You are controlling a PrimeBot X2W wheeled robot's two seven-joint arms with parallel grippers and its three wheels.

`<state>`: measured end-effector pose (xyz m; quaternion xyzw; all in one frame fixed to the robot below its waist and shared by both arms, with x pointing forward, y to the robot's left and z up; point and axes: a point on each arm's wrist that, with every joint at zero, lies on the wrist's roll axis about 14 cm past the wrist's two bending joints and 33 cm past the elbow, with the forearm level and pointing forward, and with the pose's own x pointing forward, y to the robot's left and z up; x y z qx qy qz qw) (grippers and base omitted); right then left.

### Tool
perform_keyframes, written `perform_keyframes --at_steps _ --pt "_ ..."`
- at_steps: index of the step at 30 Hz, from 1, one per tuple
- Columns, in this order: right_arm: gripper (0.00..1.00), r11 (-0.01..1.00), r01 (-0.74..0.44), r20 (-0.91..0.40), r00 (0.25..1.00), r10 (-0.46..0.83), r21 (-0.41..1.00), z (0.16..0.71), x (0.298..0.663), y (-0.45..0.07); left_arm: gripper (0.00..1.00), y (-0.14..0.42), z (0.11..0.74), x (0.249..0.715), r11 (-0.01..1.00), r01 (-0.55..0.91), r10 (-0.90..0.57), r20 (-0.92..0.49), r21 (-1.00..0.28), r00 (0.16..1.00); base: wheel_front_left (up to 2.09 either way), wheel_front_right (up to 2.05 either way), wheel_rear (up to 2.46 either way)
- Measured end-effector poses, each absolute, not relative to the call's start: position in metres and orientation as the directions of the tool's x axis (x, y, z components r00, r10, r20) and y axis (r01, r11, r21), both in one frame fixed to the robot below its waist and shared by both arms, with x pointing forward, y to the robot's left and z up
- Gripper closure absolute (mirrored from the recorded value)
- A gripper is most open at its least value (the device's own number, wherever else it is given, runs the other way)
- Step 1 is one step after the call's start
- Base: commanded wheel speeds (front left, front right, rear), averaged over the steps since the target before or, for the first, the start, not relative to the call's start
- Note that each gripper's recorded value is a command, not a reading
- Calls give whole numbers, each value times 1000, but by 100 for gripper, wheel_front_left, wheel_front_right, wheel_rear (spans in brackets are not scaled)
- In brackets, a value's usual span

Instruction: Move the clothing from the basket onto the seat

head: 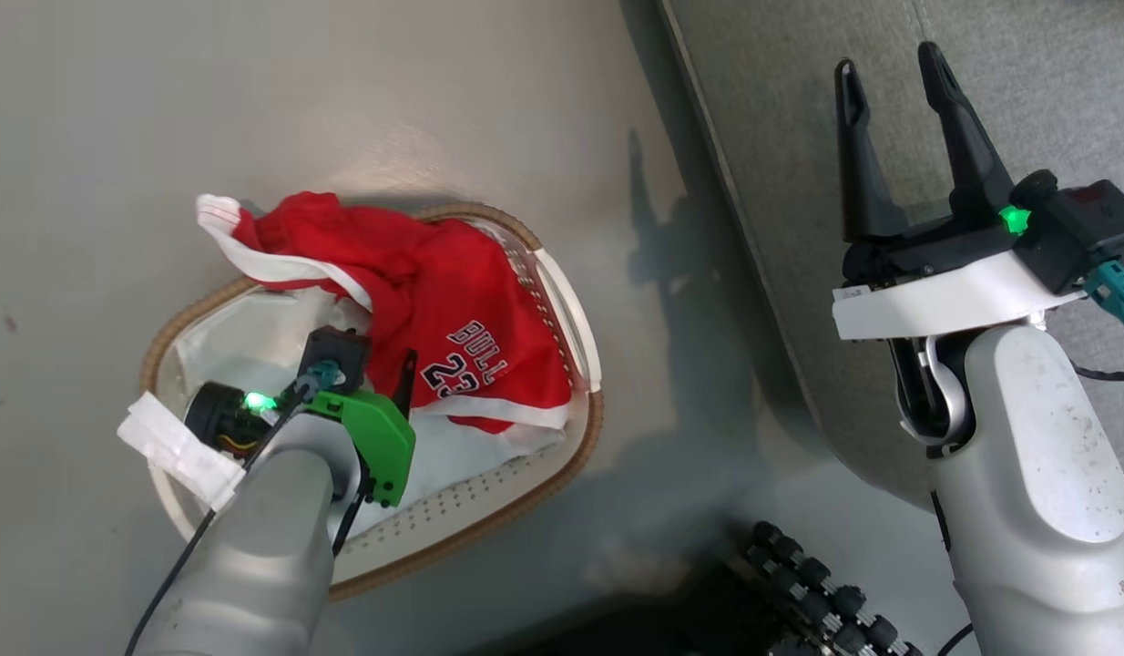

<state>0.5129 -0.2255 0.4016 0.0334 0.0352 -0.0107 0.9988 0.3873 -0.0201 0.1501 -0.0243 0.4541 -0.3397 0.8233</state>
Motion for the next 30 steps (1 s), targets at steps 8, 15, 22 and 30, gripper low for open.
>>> perform_keyframes --at_steps 8,15,22,30 --pt "0 998 48 -137 990 -43 33 375 508 -237 55 -44 126 386 734 552 -620 -724 -397 303 0 0 0" --pt "0 999 37 -159 987 -35 11 368 506 -236 100 -62 136 387 719 535 -658 -684 -445 315 0 0 0" --pt "0 1000 10 -140 990 -10 -3 379 506 -226 100 -67 170 396 703 554 -689 -621 -447 373 0 0 0" --pt "0 1000 -8 -130 991 7 -10 397 492 -216 100 -58 225 405 680 626 -716 -528 -382 456 0 0 0"
